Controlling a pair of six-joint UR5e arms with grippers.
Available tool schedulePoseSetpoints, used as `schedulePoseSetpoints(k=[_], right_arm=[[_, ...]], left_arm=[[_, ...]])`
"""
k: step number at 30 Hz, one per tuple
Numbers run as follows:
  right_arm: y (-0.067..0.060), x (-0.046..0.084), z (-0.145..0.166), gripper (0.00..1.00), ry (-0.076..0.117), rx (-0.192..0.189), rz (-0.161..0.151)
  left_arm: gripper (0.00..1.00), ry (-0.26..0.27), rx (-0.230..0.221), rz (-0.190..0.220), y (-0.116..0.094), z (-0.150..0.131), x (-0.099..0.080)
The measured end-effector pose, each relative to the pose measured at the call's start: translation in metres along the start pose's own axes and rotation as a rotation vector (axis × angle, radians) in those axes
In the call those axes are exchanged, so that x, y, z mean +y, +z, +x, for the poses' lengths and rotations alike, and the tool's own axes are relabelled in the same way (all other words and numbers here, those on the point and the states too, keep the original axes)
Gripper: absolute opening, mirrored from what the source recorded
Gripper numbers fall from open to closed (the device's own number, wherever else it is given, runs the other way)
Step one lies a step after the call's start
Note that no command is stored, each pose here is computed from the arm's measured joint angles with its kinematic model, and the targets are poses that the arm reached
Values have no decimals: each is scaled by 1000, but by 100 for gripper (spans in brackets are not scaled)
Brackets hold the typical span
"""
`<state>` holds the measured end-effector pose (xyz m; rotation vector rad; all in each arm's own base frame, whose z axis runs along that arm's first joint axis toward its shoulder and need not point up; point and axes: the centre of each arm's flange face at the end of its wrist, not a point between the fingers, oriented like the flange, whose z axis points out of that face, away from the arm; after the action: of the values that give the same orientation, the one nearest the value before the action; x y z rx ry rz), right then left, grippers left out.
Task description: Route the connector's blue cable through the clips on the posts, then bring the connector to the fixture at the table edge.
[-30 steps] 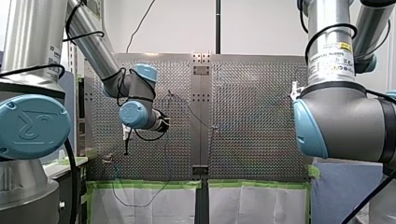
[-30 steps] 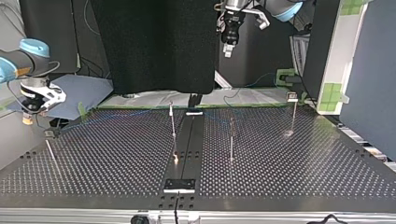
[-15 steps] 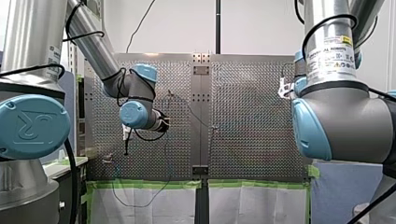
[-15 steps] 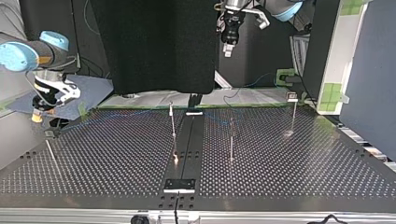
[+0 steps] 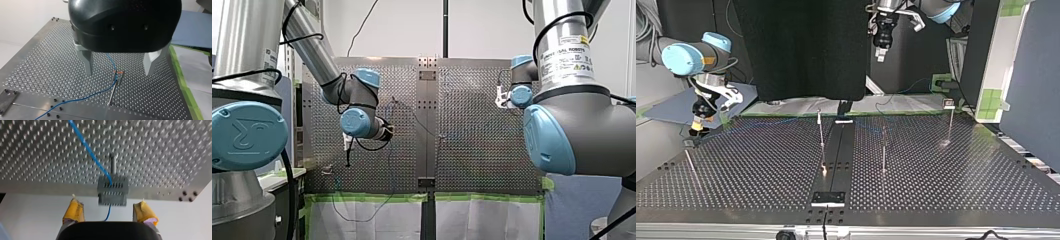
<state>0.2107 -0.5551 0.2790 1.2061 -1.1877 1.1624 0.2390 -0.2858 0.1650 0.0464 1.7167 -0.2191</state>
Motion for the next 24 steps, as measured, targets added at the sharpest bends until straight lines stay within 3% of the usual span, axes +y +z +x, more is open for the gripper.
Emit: schedulePoseSetpoints(k=[7,14,20,24], right_arm=[[-14,-35,1,100,1,10,68],[-34,-74,-2,100,3,-5,181],[-50,-104,-7,100,1,-13,274],[-60,-122,-13,100,-3,-21,315]], left_arm=[[100,-48,-33,-39,6,-6,2],[100,-77,-87,-78,14,-16,1],[100,-86,-107,-116,17,-21,2],[100,-85,-109,-126,18,-21,3]])
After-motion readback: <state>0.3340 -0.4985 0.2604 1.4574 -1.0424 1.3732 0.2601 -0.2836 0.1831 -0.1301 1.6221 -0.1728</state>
